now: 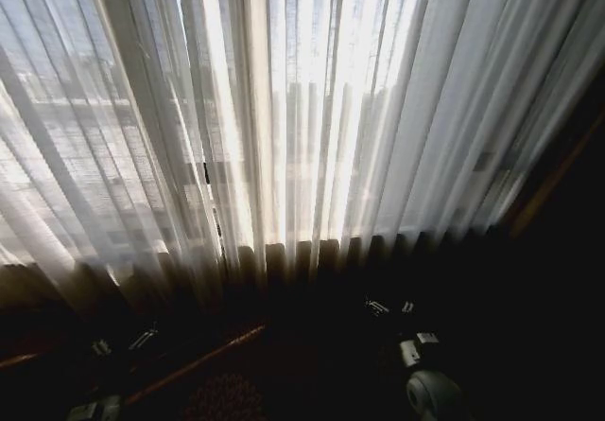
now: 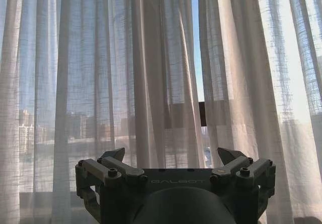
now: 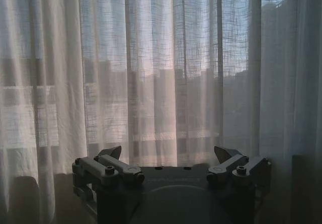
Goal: Open the curtains by pulling them apart, changing their state from closed to fully open.
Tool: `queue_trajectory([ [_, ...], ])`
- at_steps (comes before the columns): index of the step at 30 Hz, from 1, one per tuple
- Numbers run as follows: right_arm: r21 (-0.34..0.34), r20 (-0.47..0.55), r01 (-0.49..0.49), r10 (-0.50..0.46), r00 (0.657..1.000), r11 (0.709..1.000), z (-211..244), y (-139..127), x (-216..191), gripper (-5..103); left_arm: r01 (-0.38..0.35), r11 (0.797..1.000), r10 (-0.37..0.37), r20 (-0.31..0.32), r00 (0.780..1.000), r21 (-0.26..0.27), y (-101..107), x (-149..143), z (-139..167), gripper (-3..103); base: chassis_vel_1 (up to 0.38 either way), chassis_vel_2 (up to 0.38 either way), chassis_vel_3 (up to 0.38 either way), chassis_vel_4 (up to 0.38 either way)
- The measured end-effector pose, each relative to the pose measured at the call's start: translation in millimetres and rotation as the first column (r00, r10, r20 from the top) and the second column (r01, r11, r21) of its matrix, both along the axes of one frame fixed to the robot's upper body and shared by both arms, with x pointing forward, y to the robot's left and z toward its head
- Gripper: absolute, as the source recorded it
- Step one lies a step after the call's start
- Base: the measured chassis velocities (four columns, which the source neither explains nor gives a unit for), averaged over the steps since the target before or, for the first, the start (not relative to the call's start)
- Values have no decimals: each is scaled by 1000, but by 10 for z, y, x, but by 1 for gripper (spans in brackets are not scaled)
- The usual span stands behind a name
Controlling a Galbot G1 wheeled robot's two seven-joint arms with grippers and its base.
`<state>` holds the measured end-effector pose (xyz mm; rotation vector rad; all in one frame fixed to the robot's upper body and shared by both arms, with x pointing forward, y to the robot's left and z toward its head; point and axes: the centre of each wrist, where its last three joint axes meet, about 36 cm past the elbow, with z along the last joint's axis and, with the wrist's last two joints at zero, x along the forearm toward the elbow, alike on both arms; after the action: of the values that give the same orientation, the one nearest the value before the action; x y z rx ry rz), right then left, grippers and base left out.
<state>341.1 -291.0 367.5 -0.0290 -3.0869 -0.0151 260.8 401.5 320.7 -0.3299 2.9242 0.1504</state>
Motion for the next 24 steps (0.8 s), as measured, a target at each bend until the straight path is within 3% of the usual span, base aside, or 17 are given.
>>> queue_trajectory([
  [9,-22,5,-73,73,997,997,43,-50,-22,100,0,1000,0,0,1000,0,0,0,0,100,0,0,0,0],
  [24,-19,7,-104,105,994,994,60,-28,-56,100,0,1000,0,0,1000,0,0,-1,0,100,-53,44,53,-43],
])
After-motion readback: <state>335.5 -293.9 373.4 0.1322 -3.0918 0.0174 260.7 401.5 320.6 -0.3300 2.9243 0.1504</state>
